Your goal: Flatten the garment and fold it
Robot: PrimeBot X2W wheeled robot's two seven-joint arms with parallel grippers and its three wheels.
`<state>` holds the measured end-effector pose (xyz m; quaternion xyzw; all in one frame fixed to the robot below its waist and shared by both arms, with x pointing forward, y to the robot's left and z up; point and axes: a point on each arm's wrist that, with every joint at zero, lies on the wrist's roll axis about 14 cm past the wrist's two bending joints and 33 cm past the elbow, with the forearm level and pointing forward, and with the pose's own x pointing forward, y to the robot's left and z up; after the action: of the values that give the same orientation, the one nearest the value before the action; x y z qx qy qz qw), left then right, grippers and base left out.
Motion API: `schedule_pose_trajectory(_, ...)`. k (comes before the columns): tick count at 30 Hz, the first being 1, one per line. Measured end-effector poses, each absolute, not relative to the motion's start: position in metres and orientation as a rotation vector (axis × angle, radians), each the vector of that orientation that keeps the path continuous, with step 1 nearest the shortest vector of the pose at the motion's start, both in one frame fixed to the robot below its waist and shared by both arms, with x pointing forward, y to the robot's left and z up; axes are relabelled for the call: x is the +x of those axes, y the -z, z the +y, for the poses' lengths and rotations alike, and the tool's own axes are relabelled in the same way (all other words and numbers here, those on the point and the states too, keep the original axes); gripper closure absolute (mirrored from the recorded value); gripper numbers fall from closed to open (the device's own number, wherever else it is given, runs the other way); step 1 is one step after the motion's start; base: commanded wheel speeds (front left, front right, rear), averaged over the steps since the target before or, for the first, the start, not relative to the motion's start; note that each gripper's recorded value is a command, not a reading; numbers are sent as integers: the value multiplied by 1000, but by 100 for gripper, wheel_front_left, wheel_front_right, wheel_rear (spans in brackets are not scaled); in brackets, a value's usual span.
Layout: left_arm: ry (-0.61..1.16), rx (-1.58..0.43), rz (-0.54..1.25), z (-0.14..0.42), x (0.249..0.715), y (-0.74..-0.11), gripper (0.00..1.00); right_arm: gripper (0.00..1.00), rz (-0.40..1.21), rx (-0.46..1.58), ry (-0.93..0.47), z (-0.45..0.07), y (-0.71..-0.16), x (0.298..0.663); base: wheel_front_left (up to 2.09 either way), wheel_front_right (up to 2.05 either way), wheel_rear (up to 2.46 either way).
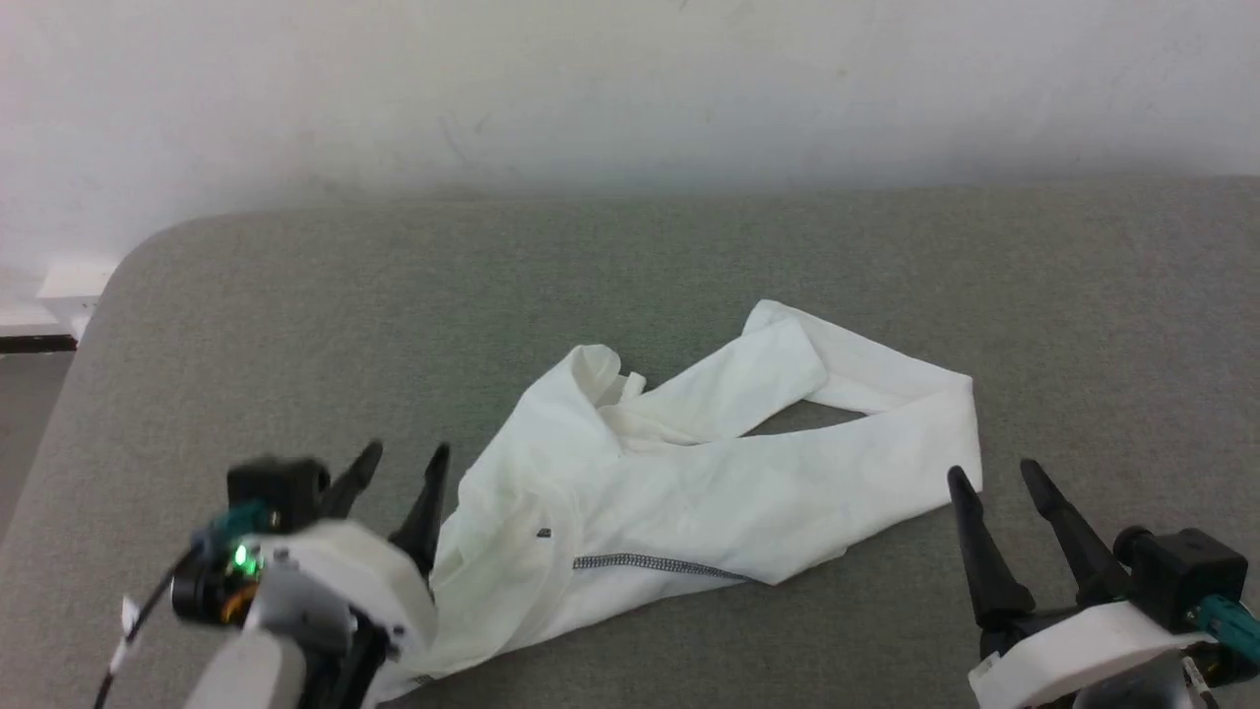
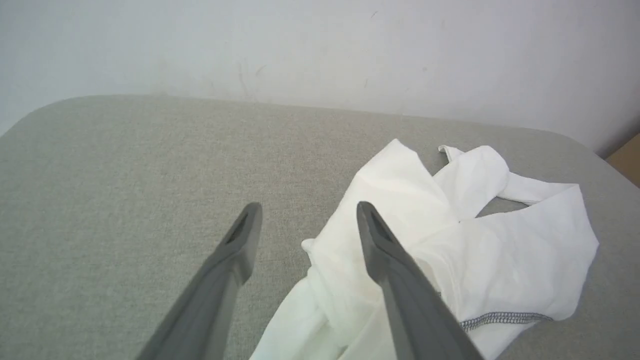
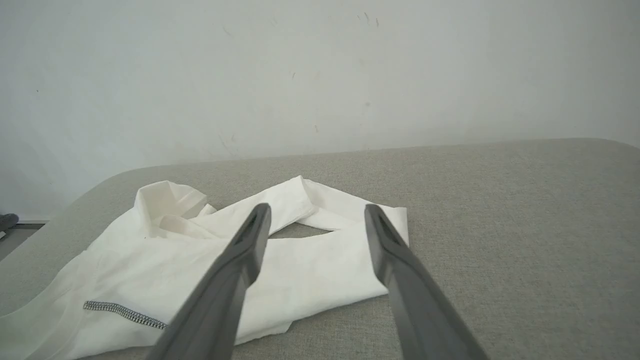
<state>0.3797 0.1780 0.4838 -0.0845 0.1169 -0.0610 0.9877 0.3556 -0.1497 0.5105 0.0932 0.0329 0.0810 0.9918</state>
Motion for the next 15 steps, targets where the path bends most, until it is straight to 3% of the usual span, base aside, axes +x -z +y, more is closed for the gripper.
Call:
schedule_pose_trajectory(3,204,-135,261,164,403,-493,0,0,62,188,-157,-151,-512,357,0,0,0)
schedule_pose_trajectory(7,284,-105,426,151,418,-468,0,0,62,190,-143,-155,-512,358,0,0,0)
schedule_pose_trajectory(15,392,-50,850,131,399,-390,0,0,102,204,-71,-175,-497,350,0,0,0)
